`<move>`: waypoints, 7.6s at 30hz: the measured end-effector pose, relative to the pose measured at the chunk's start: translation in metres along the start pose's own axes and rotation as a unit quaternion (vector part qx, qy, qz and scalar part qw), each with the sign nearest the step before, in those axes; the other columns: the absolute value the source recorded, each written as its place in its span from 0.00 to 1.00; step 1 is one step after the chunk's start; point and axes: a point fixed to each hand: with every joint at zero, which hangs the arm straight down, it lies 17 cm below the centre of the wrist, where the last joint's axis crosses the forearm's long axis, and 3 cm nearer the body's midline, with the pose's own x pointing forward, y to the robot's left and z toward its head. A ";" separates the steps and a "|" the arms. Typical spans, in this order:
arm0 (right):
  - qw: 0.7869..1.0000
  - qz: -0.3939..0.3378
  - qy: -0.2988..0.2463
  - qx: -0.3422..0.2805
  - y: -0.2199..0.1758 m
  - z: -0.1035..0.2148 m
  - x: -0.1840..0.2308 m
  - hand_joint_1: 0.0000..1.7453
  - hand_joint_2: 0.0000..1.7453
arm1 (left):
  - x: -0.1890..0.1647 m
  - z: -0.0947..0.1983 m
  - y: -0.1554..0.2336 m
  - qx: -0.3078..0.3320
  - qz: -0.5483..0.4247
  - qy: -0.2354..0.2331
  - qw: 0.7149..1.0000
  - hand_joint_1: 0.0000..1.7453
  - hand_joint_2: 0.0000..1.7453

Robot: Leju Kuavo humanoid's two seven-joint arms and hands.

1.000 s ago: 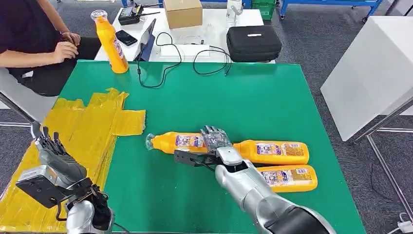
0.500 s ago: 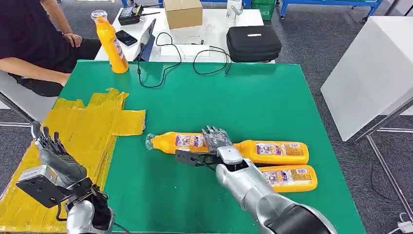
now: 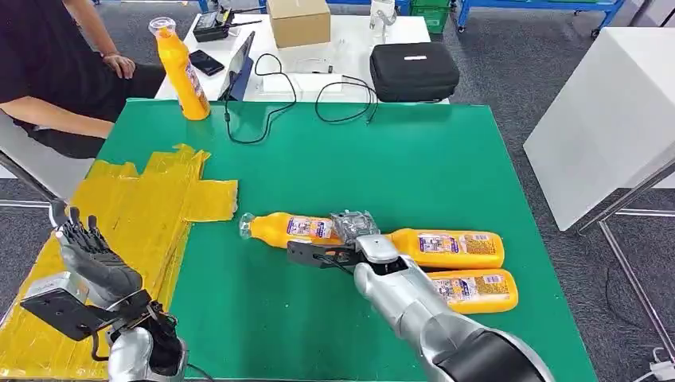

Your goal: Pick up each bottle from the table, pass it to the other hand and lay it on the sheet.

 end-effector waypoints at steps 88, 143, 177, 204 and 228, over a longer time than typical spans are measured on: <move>0.899 -0.287 -0.314 -0.100 -0.015 0.100 0.222 1.00 1.00 | -0.046 0.101 -0.067 -0.173 0.240 0.231 0.927 0.00 1.00; 0.883 -0.216 -0.378 -0.174 -0.033 0.155 0.235 0.00 0.00 | -0.035 0.047 0.027 -0.100 -0.130 0.061 0.985 1.00 1.00; 0.861 -0.263 -0.322 -0.293 -0.078 0.191 0.012 0.00 0.00 | -0.095 0.006 0.098 -0.167 -0.710 -0.094 0.678 1.00 1.00; 0.872 -0.240 -0.311 -0.292 -0.068 0.204 -0.015 0.00 0.00 | -0.142 0.062 0.046 -0.301 -0.694 -0.142 0.639 1.00 1.00; 0.872 -0.240 -0.310 -0.292 -0.068 0.204 -0.016 0.00 0.00 | -0.144 0.063 0.048 -0.303 -0.695 -0.140 0.636 1.00 1.00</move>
